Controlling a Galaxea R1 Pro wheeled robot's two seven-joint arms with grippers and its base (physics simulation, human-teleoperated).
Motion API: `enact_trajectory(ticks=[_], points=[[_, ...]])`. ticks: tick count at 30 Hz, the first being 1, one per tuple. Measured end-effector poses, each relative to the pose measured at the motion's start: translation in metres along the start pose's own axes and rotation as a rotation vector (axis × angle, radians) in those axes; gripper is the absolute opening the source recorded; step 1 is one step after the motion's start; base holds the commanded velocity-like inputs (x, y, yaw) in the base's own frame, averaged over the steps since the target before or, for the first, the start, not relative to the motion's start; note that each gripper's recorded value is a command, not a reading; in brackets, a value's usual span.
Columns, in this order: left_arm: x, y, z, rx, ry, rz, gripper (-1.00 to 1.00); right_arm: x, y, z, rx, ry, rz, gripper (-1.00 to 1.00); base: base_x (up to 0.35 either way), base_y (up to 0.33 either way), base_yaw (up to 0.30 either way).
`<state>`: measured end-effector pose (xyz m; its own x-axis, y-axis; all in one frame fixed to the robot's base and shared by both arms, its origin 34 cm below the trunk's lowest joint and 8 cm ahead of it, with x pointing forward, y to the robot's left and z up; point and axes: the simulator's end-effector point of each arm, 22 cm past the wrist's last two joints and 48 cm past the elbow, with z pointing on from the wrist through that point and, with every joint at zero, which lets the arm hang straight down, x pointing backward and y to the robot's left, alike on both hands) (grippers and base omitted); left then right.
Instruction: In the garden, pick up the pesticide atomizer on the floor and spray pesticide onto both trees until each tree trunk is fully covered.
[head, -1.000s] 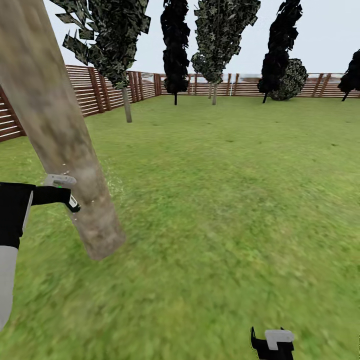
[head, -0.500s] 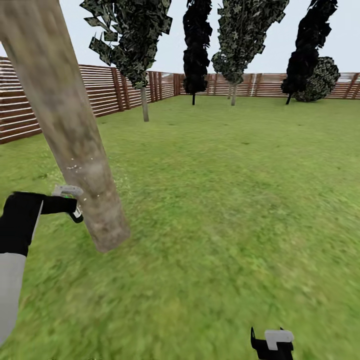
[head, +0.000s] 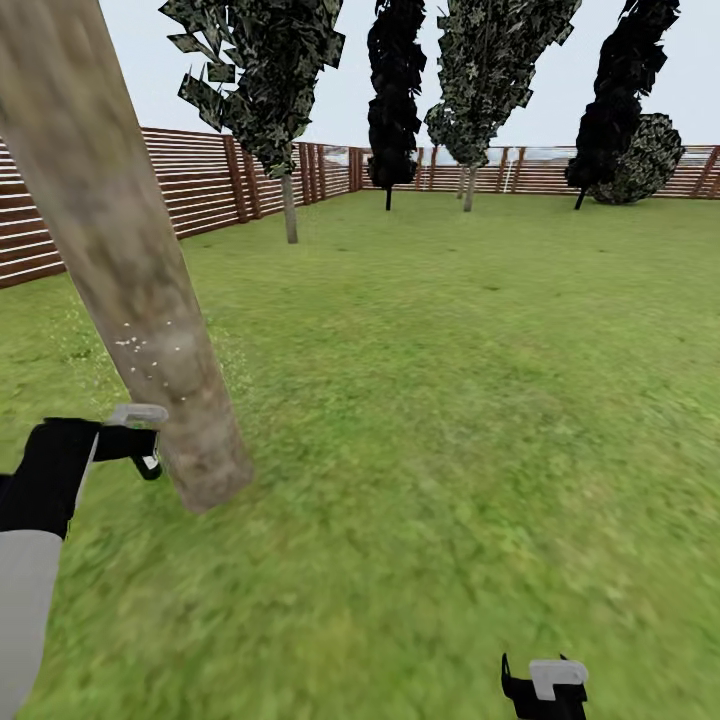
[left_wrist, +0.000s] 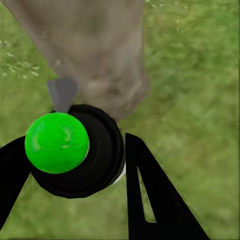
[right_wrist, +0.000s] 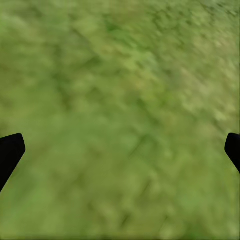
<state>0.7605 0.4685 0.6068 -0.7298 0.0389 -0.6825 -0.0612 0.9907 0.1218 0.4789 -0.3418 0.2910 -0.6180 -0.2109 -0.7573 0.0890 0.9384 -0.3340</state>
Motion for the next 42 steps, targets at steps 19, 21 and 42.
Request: enact_trajectory(ticks=[19,21,42], points=[[0.056,0.029,0.023,-0.063,-0.009,-0.014,-1.00,0.000,0.000,0.000,0.000,0.000,0.000,1.00,0.000,-0.087,0.000],[0.058,0.029,0.024,-0.063,-0.007,-0.015,-1.00,0.000,0.000,0.000,0.000,0.000,0.000,1.00,0.000,-0.271,0.000],[0.102,0.061,0.047,-0.211,-0.027,-0.090,-1.00,0.000,0.000,0.000,-0.001,0.000,0.000,1.00,0.138,-0.222,0.096]])
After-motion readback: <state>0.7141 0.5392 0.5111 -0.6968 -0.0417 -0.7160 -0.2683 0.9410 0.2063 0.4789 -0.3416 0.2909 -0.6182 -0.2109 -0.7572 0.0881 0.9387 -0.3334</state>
